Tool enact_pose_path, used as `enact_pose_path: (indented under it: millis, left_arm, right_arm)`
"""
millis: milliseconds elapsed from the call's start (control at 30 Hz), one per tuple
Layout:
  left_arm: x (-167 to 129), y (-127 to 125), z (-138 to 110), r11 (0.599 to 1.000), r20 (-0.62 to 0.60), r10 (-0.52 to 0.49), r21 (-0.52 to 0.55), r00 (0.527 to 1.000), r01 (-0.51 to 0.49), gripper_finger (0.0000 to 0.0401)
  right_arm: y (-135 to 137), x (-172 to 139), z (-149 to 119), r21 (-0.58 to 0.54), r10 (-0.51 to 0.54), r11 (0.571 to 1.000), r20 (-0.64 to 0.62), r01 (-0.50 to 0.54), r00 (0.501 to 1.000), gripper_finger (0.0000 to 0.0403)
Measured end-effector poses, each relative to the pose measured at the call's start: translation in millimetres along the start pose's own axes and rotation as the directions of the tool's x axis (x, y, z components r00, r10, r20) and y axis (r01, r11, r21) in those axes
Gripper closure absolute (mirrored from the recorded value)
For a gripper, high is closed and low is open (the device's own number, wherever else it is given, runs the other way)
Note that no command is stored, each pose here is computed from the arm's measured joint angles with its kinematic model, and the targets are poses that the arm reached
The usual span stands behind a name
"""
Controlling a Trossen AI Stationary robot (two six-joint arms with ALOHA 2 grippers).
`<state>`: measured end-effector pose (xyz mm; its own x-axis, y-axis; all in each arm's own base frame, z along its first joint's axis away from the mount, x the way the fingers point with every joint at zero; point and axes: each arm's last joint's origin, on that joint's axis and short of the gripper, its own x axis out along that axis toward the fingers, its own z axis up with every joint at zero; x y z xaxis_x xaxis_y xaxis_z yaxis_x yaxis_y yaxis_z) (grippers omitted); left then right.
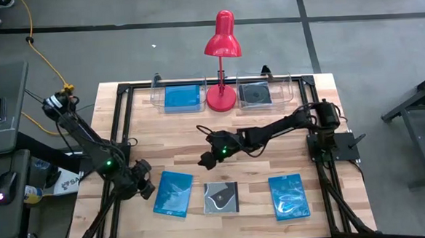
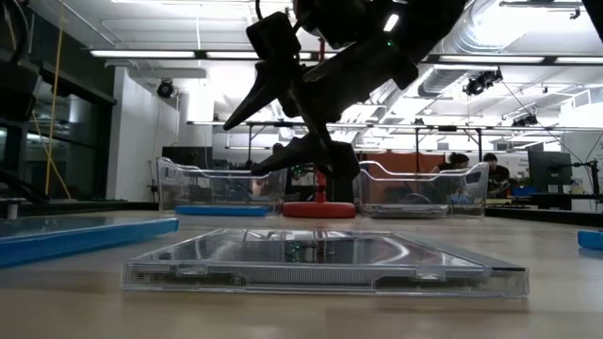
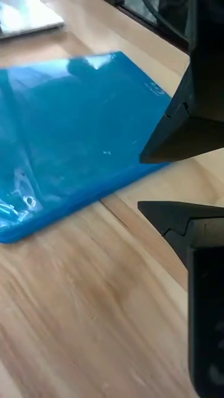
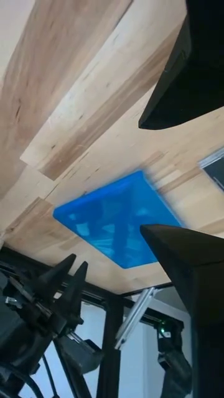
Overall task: Pick & place jewel cases by type
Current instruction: Put the left blue cd case into the left transparent bin
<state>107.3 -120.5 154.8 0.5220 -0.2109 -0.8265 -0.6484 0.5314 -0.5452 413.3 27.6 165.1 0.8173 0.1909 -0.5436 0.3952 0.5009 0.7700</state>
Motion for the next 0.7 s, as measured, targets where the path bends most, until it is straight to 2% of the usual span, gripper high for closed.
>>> enact_pose_path:
  millis: [200, 500, 600, 700]
  left_arm:
    - [1.5, 1.9, 4.5, 0.999, -0.048, 0.041, -0.009, 0.998, -0.041, 0.0296]
    - [1.6, 0.5, 5.7, 0.998, -0.011, 0.023, -0.051, 1.0, -0.023, 0.0296]
    - [1.6, -3.4, 4.4, 0.998, -0.04, -0.014, -0.058, 0.999, 0.012, 0.0296]
    - [1.1, -11.6, 4.2, 0.994, -0.02, -0.099, -0.052, 0.995, 0.098, 0.0296]
  right_arm:
    - [-2.0, -0.6, 3.8, -0.053, -0.001, 0.999, 0.004, 0.001, 1.0, 0.0155]
    - [-0.8, -1.7, 10.3, -0.127, 0.05, 0.991, 0.004, -0.049, 0.999, 0.0155]
    - [0.7, -1.8, 11.1, -0.148, 0.066, 0.987, 0.011, -0.064, 0.998, 0.0155]
    - [2.1, -1.3, 8.9, -0.159, 0.068, 0.985, 0.01, -0.065, 0.998, 0.0155]
